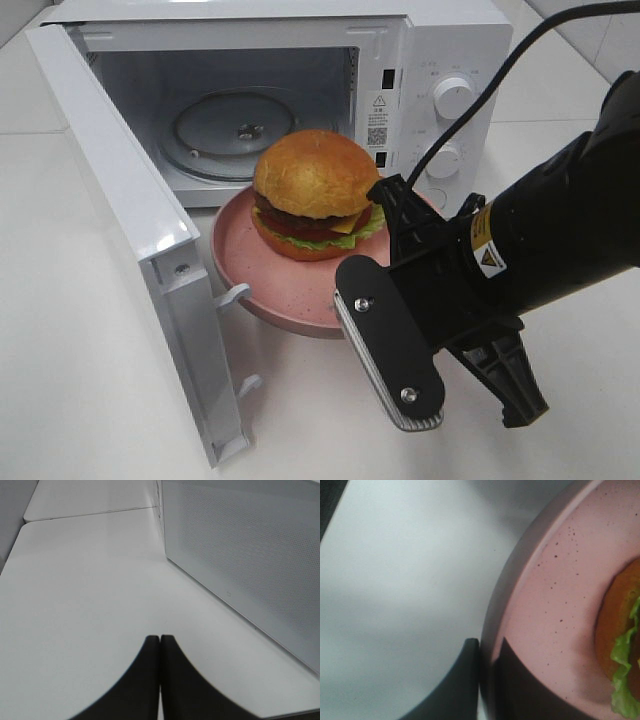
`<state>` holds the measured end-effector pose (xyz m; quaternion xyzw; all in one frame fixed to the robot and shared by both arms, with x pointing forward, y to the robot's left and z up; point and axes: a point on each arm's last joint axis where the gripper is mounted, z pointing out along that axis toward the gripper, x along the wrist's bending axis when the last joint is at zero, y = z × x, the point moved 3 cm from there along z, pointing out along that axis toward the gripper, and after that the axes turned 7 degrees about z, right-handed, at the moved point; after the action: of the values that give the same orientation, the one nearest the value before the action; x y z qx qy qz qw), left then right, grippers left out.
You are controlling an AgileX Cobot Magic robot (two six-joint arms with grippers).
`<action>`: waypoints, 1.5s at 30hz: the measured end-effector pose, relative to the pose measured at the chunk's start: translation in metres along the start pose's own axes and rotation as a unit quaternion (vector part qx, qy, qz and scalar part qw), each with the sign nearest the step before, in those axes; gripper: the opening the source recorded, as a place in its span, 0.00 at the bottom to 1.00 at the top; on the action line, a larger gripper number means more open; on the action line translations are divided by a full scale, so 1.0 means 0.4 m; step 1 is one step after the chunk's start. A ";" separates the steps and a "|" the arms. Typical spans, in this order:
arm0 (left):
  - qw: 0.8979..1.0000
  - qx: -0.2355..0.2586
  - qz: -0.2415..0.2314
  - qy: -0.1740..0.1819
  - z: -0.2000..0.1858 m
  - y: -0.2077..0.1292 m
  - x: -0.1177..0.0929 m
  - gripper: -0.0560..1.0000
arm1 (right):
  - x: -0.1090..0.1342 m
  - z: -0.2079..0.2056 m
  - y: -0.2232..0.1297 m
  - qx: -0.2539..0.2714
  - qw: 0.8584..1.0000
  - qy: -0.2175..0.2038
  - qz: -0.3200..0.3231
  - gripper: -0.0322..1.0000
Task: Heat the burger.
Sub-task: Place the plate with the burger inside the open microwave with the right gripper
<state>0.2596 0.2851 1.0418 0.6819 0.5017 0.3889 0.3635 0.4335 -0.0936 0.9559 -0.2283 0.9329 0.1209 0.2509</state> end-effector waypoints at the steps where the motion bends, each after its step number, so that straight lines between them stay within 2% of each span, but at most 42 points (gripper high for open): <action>1: 1.000 0.000 0.000 0.000 0.000 0.000 0.000 0.06 | 0.000 0.000 0.000 0.000 1.000 0.000 0.000 0.05; 5: 1.000 0.000 0.000 0.000 0.000 0.000 0.000 0.06 | -0.032 0.015 -0.021 0.001 1.000 -0.023 0.001 0.05; 13: 1.000 0.000 0.000 0.000 0.000 0.000 0.000 0.06 | -0.087 0.043 -0.014 -0.004 0.999 -0.025 -0.022 0.05; 14: 1.000 0.000 0.000 0.000 0.000 0.000 0.000 0.06 | -0.087 0.043 -0.014 -0.004 0.999 -0.025 -0.022 0.05; 16: 1.000 0.000 0.000 0.000 0.000 0.000 0.000 0.06 | -0.129 0.054 -0.017 -0.018 0.999 -0.031 -0.014 0.05; 22: 1.000 0.000 0.000 0.000 0.000 0.000 0.000 0.06 | -0.172 0.085 -0.026 -0.036 0.999 -0.020 -0.003 0.05; 26: 1.000 0.000 0.000 0.000 0.000 0.000 0.000 0.06 | -0.208 0.135 -0.028 -0.045 0.999 -0.004 -0.005 0.05; 35: 1.000 0.000 0.000 0.000 0.000 0.000 0.000 0.06 | -0.275 0.219 -0.026 -0.043 0.999 -0.007 0.004 0.05; 45: 1.000 0.000 0.000 0.000 0.000 0.000 0.000 0.06 | -0.336 0.329 -0.023 -0.035 0.998 -0.012 0.054 0.05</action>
<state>0.2596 0.2851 1.0418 0.6819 0.5017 0.3889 0.3635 0.5956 -0.0078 0.9140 -0.1848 0.9359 0.1701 0.2470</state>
